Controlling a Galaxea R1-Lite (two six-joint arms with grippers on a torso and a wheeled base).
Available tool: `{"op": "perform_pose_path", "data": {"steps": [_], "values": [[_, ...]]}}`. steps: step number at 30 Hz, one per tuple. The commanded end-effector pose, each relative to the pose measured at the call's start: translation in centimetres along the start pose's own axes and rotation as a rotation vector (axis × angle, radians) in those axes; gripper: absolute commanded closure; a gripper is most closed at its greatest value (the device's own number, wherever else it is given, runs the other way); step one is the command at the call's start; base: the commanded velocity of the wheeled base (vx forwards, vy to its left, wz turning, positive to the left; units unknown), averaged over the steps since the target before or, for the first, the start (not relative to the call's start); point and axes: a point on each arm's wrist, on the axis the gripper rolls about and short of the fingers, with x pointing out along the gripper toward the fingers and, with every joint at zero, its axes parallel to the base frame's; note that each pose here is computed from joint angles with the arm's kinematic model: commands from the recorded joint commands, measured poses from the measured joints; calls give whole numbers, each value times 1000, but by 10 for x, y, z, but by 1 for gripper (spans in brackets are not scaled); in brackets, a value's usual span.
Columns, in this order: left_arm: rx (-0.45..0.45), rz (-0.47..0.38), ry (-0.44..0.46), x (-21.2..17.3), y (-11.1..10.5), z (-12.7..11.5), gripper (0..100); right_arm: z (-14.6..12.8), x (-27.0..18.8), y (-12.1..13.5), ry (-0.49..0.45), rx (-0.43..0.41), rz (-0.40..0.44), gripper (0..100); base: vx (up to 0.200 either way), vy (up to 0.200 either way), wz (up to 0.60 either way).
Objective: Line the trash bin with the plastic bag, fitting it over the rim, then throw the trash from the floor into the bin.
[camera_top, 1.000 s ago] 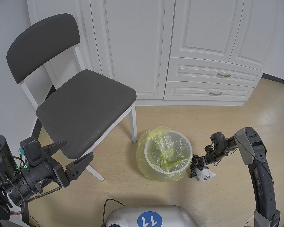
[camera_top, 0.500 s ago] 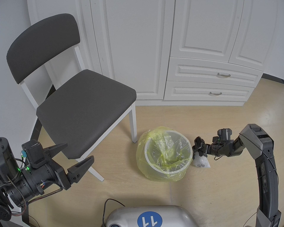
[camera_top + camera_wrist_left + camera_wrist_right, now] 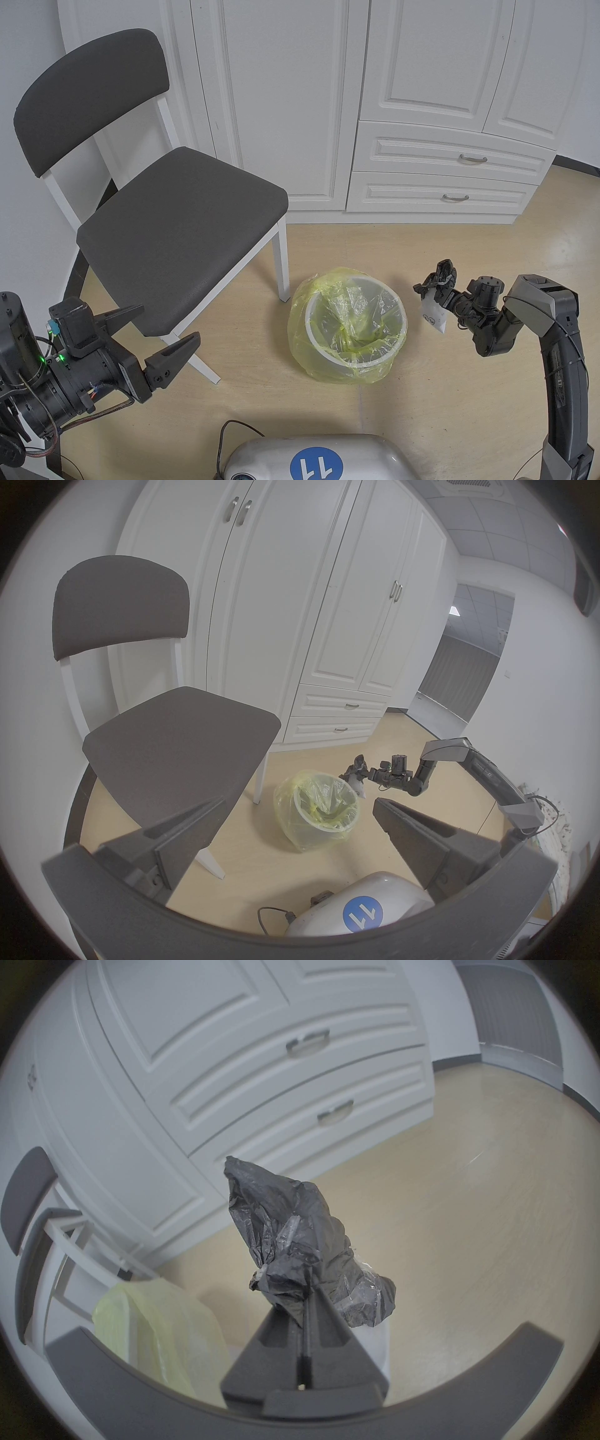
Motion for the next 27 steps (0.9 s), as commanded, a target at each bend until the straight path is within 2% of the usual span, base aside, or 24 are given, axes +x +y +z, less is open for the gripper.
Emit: {"op": "perform_pose_path", "data": {"steps": [1, 7, 12, 17, 19, 23, 27], "values": [[0, 0, -8, -2, 0, 1, 0, -23, -8, -9, -83, 31, -42, 100, 0, 0, 0], [-2, 2, 29, 3, 0, -5, 0, -24, -10, -10, -173, 54, -91, 100, 0, 0, 0], [-2, 0, 14, 5, 0, -4, 0, -24, -10, -9, -199, 52, -86, 100, 0, 0, 0], [1, -1, 18, 5, 0, -6, 0, -27, -11, -2, -221, 32, -94, 100, 0, 0, 0], [7, -2, 21, 6, 0, -6, 0, -26, -14, 4, -240, -1, -68, 100, 0, 0, 0], [35, 3, 29, 7, 1, -8, 0, -22, -26, 16, -206, -11, -53, 100, 0, 0, 0], [78, 5, 19, 6, 1, -6, 0, -5, -46, 34, -172, -20, -8, 100, 0, 0, 0]]}}
